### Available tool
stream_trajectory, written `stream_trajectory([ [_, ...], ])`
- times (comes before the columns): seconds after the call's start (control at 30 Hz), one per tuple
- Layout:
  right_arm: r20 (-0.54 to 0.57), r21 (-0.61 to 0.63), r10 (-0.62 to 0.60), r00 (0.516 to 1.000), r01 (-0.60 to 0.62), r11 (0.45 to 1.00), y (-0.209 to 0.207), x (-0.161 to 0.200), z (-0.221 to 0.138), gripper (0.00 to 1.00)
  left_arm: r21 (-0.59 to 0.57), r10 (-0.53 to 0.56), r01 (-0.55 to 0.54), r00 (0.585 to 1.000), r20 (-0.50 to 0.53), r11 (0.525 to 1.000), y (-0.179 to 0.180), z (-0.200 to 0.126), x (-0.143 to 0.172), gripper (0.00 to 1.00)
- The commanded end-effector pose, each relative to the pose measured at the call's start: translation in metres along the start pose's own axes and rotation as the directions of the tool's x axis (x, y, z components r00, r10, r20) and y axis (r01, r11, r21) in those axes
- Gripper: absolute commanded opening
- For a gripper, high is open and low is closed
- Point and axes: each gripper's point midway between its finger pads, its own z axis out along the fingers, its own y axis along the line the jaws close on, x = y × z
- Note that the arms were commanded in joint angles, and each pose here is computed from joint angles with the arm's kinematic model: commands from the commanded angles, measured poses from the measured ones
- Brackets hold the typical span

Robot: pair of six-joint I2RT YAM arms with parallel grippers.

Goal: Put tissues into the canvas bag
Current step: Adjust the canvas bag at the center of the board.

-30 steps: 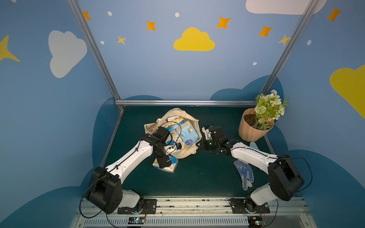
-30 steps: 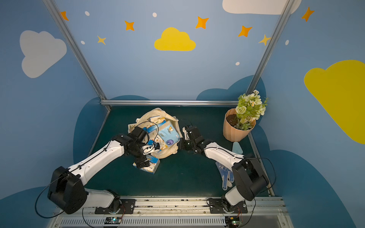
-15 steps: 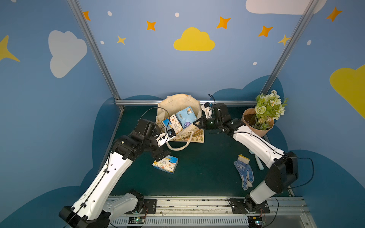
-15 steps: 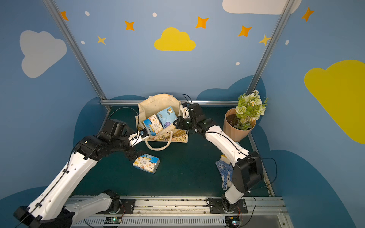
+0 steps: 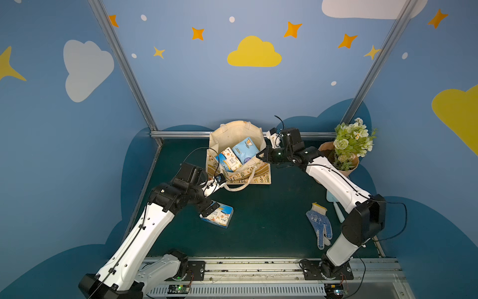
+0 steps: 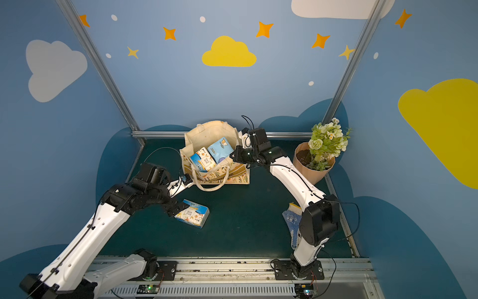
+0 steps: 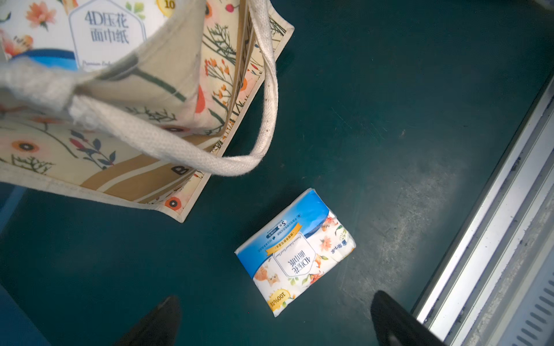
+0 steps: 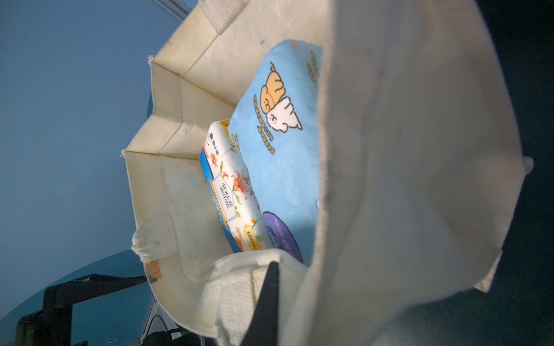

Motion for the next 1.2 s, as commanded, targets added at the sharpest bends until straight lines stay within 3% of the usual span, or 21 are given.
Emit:
stream_trajectory([
  [0.0,0.148,-0.034,-0.042,0.988,0.048,0.998,0.007,-0.029,-0.035,0.00,0.007,-0.031,0.031,0.999,0.009,0.999,-0.001,0.002,0.001,1.00],
  [0.1,0.124,0.041,-0.021,0.992,0.016,0.999,-0.016,-0.011,-0.037,0.00,-0.005,-0.034,0.034,0.999,0.015,0.999,0.001,0.002,0.000,1.00],
  [0.37,0.140,0.055,-0.082,0.987,0.075,0.996,-0.002,-0.031,-0.068,0.00,-0.003,-0.019,0.019,1.000,-0.012,1.000,0.002,0.008,0.005,1.00],
  [0.6,0.133,0.101,-0.106,0.985,0.093,0.991,-0.014,-0.037,-0.063,0.00,0.007,-0.028,0.028,0.999,-0.034,1.000,-0.001,0.018,0.013,1.00],
  [0.73,0.100,0.104,-0.084,0.991,0.073,0.992,-0.025,-0.020,-0.053,0.03,0.010,-0.029,0.029,0.999,-0.032,1.000,-0.002,0.018,0.014,1.00],
  [0.8,0.100,0.104,-0.073,0.992,0.062,0.993,-0.030,-0.010,-0.054,0.13,0.009,-0.025,0.026,0.999,-0.034,1.000,-0.002,0.019,0.015,1.00],
  [1.0,0.132,0.118,-0.051,0.990,0.035,0.992,-0.034,0.013,-0.075,0.64,0.008,-0.009,0.010,0.999,-0.046,1.000,0.001,0.023,0.015,1.00],
  [1.07,0.143,0.121,-0.046,0.989,0.029,0.992,-0.034,0.017,-0.082,0.72,0.014,-0.011,0.012,0.999,-0.046,1.000,0.001,0.024,0.015,1.00],
  [1.17,0.134,0.091,-0.043,0.990,0.031,0.995,-0.029,0.023,-0.085,0.72,0.015,-0.013,0.013,0.999,-0.044,1.000,0.002,0.025,0.013,1.00],
])
